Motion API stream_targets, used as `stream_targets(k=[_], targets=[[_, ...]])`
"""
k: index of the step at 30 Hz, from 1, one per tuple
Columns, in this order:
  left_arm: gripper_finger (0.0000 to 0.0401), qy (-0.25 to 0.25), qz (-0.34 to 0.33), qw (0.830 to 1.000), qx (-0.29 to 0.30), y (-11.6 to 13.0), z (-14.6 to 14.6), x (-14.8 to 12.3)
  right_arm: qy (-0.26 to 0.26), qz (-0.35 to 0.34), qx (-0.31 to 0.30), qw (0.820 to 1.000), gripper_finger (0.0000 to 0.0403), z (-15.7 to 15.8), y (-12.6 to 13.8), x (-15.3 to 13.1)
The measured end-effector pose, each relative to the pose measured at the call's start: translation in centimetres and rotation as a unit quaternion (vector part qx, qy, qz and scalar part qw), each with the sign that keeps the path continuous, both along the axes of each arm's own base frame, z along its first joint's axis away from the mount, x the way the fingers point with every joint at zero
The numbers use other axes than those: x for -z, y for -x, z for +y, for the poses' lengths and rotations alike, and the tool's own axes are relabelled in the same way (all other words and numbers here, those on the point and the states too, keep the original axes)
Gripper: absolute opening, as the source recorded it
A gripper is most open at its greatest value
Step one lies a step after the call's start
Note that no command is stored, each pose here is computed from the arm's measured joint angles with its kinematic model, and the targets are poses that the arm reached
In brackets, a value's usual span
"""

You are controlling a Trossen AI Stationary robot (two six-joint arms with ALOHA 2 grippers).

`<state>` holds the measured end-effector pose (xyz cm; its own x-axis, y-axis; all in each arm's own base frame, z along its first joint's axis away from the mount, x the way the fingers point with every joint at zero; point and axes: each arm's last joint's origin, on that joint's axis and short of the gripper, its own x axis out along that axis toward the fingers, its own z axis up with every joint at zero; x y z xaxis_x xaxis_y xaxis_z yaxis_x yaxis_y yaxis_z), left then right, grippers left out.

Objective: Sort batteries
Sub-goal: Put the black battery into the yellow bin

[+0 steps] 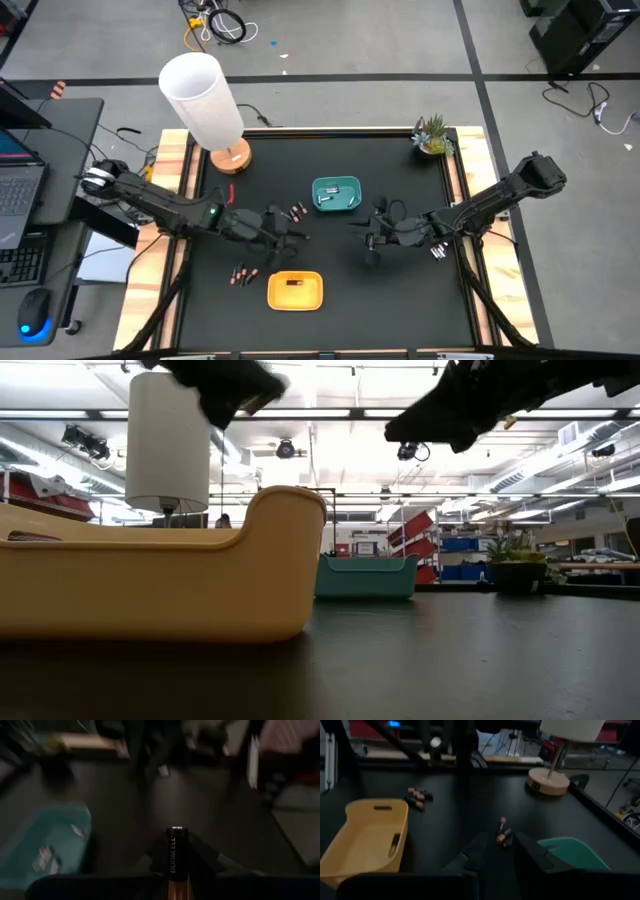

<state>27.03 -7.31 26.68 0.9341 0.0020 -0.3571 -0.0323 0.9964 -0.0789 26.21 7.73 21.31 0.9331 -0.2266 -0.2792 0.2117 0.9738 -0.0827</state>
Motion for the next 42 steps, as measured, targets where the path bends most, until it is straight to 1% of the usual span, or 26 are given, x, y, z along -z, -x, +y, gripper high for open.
stream_targets(k=[1, 3, 5, 7, 8, 11, 14, 16, 18, 19, 21, 23, 25, 27, 30, 32, 34, 36, 38, 40, 42], targets=[[0.0051, -0.004, -0.012, 1.0, -0.007, -0.4, 0.1, -0.2, 0.001, -0.007, 0.0, 1.0, 0.0077, 0.0, -0.1, -0.1], [0.0051, -0.016, -0.014, 1.0, -0.022, -1.4, 0.8, 0.1, -0.001, -0.02, 0.001, 1.0, 0.0077, 0.0, -0.4, -0.1], [0.0051, -0.021, -0.021, 0.999, -0.033, -2.7, 1.8, 0.3, -0.001, -0.023, -0.002, 1.0, 0.0077, 0.2, -0.5, 0.0], [0.0051, -0.014, -0.007, 0.999, -0.033, -3.7, 2.9, 0.8, -0.003, -0.025, -0.004, 1.0, 0.0077, 0.4, -0.5, 0.0], [0.0051, 0.001, -0.005, 1.0, -0.025, -4.2, 3.2, 1.0, -0.002, -0.02, -0.003, 1.0, 0.0077, 0.6, -0.3, 0.1], [0.0051, 0.042, 0.02, 0.999, 0.021, -4.7, 3.3, 2.2, -0.006, -0.012, -0.001, 1.0, 0.0077, 1.1, 0.3, 0.0], [0.0051, 0.082, 0.037, 0.992, 0.087, -4.6, 1.7, 2.5, -0.002, -0.006, 0.015, 1.0, 0.0077, 1.4, 0.9, -0.3], [0.0051, 0.11, 0.039, 0.983, 0.141, -4.3, 0.3, 2.3, 0.004, 0.001, 0.022, 1.0, 0.0077, 1.5, 1.3, -0.3], [0.0051, 0.142, 0.05, 0.971, 0.183, -4.0, -1.0, 2.3, 0.0, -0.006, 0.025, 1.0, 0.0077, 1.5, 1.4, -0.6], [0.0051, 0.16, 0.058, 0.965, 0.199, -3.8, -1.7, 2.3, -0.001, -0.006, 0.025, 1.0, 0.0077, 1.5, 1.4, -0.6], [0.0051, 0.18, 0.075, 0.957, 0.213, -3.3, -3.2, 2.5, -0.002, -0.009, 0.025, 1.0, 0.0077, 1.5, 1.4, -0.7], [0.0051, 0.189, 0.104, 0.953, 0.213, -3.0, -4.8, 3.4, -0.004, -0.006, 0.024, 1.0, 0.0077, 1.6, 1.5, -0.6], [0.0051, 0.184, 0.137, 0.952, 0.204, -2.7, -6.2, 4.7, -0.005, -0.006, 0.025, 1.0, 0.0077, 1.7, 1.5, -0.6], [0.0051, 0.177, 0.151, 0.955, 0.184, -2.8, -7.1, 5.8, -0.004, -0.002, 0.026, 1.0, 0.0077, 1.7, 1.4, -0.4], [0.0057, 0.163, 0.194, 0.959, 0.13, -2.9, -7.4, 7.9, -0.004, -0.004, 0.029, 1.0, 0.0077, 1.5, 1.4, -0.4], [0.0085, 0.149, 0.228, 0.957, 0.095, -2.8, -7.3, 9.4, -0.004, -0.003, 0.032, 0.999, 0.0077, 1.4, 1.3, -0.4], [0.0124, 0.142, 0.241, 0.956, 0.087, -2.8, -7.2, 10.0, -0.004, -0.004, 0.032, 0.999, 0.0077, 1.3, 1.3, -0.4], [0.0164, 0.146, 0.236, 0.957, 0.086, -2.9, -7.2, 9.7, -0.004, -0.003, 0.033, 0.999, 0.0077, 1.3, 1.3, -0.4], [0.0193, 0.145, 0.232, 0.958, 0.081, -2.7, -7.1, 8.8, -0.003, -0.003, 0.031, 1.0, 0.0077, 1.3, 1.3, -0.4], [0.0206, 0.128, 0.217, 0.965, 0.065, -2.7, -7.1, 6.9, -0.003, -0.003, 0.03, 1.0, 0.0077, 1.3, 1.3, -0.4], [0.0208, 0.099, 0.212, 0.971, 0.04, -2.0, -7.1, 4.7, -0.002, -0.002, 0.03, 1.0, 0.0077, 1.3, 1.3, -0.4]])
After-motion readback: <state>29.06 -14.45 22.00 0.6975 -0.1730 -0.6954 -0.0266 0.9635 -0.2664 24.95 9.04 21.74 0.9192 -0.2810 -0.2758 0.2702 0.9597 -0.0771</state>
